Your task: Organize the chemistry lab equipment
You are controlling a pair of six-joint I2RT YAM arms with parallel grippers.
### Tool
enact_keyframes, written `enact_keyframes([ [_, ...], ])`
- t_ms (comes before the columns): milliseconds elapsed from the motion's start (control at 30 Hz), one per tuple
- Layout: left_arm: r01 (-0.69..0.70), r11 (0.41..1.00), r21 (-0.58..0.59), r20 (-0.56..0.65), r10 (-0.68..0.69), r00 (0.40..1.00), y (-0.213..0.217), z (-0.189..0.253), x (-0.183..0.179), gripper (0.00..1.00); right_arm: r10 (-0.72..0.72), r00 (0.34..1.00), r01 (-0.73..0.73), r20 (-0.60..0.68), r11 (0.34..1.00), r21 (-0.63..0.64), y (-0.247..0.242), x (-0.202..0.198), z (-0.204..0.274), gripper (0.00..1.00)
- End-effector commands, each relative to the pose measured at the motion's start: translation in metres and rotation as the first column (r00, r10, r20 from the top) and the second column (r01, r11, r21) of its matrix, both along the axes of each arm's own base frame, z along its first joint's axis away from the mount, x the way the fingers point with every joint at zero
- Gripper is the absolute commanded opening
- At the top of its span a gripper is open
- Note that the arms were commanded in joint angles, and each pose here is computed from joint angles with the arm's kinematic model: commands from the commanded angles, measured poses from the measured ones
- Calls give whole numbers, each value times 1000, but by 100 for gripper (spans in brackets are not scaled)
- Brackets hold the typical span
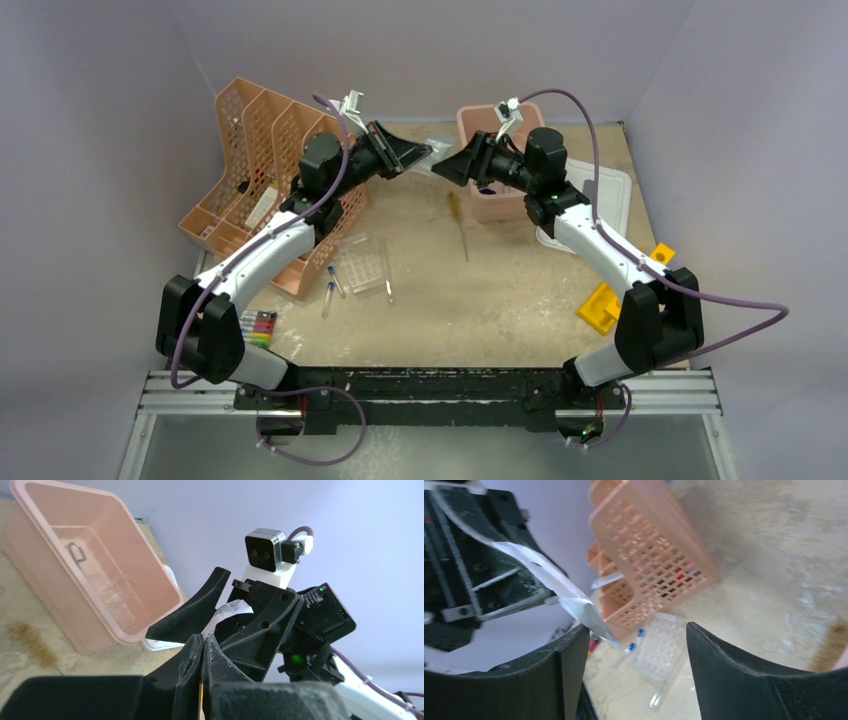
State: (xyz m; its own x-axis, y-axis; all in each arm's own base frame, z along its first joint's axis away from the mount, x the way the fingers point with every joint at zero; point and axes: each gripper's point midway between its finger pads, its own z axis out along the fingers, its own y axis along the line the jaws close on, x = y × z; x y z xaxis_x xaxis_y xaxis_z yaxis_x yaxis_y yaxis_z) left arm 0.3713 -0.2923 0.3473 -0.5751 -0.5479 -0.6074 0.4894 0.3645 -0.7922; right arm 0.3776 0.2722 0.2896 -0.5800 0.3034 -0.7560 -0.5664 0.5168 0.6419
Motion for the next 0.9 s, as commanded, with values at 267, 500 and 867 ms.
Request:
enact_keyframes([
  [267, 37, 991, -130, 81, -26, 996, 2, 46, -1, 0, 238, 941, -292, 241, 930, 224, 10, -48, 88, 33],
  [500, 14, 994, -107, 49, -9, 999, 4, 35, 6, 23, 145, 969, -182, 200, 967, 181, 4, -29, 85, 0],
  [867, -195, 966, 169, 7, 197, 980, 36, -8, 35, 60, -216, 976, 220, 41, 962, -161, -103, 46, 18, 0],
])
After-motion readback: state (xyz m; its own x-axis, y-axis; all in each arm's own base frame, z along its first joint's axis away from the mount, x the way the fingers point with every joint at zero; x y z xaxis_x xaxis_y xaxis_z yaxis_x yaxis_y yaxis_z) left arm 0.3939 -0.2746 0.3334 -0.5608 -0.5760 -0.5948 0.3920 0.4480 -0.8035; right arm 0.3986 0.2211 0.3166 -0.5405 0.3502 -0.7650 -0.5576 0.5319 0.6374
